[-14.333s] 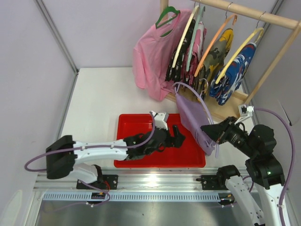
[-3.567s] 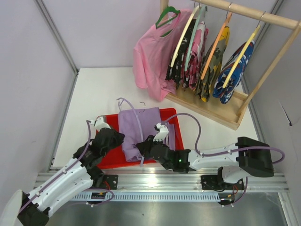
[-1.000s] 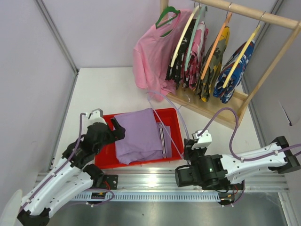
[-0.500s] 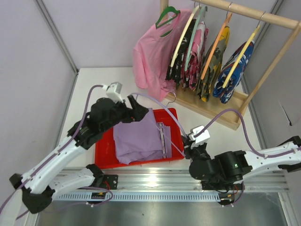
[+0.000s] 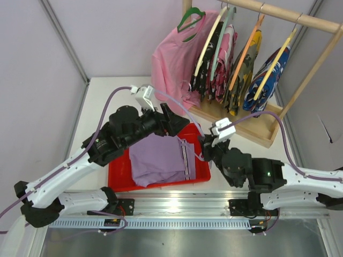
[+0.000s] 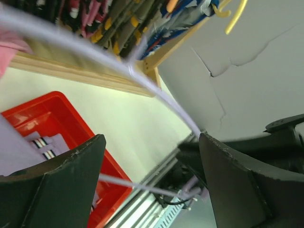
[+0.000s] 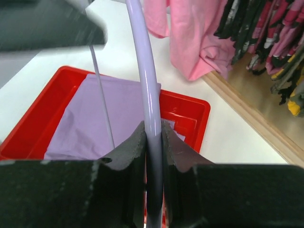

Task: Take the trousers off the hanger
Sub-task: Pass the hanger from the right arm to the left, then pass the hanger from the left arm to the right

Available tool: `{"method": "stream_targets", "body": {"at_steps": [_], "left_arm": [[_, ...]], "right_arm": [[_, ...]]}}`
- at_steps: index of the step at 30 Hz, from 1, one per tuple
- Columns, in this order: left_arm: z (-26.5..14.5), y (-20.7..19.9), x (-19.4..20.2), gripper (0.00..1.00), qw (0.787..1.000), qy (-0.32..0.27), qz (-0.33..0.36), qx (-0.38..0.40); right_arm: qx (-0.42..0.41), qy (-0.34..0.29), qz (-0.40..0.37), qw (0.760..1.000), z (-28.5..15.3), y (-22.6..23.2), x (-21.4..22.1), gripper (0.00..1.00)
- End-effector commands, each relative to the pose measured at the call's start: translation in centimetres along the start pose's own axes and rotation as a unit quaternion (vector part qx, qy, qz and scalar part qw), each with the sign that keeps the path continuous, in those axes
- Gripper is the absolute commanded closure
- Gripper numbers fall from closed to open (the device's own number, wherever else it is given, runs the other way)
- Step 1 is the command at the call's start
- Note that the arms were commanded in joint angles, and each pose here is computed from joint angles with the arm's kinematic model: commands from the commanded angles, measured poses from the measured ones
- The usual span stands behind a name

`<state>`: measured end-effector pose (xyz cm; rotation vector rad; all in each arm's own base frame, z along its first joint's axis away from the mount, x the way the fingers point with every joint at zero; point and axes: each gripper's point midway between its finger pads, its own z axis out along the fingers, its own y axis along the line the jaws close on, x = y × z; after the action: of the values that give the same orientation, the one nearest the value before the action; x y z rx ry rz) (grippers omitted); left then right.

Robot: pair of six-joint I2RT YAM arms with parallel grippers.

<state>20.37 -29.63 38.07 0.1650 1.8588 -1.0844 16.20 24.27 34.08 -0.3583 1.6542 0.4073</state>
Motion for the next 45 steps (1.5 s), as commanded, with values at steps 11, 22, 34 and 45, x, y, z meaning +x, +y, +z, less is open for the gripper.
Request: {"method": "stream_targets", "body": {"at_steps": [11,22,34,45], "left_arm": [[1.5,-1.9,-4.2,0.22,0.984,-0.121,-0.134,0.001],[4.6,-2.1,-4.6,0.76,0.982,-0.128,-0.139,-0.013],[0.3,-0.9,-2.0,0.89,0.998,-0.054,-0.037,-0.006],[-4.4,-2.2,1.1,0.87,0.995,0.024,0.060,0.081]], "right_arm": [[0.022,-0.012,-0.023,0.999,2.9,2.2,-2.7,1.00],[-0.038,-0.024,0.004,0.999,2.4,3.7,-4.2,1.00],[-0.186,-0.036,0.074,0.979,-2.0,2.8,-11.7,0.26],[-0.175,-0.057,0.105,0.977,1.0,2.2,-14.3,0.26]]}}
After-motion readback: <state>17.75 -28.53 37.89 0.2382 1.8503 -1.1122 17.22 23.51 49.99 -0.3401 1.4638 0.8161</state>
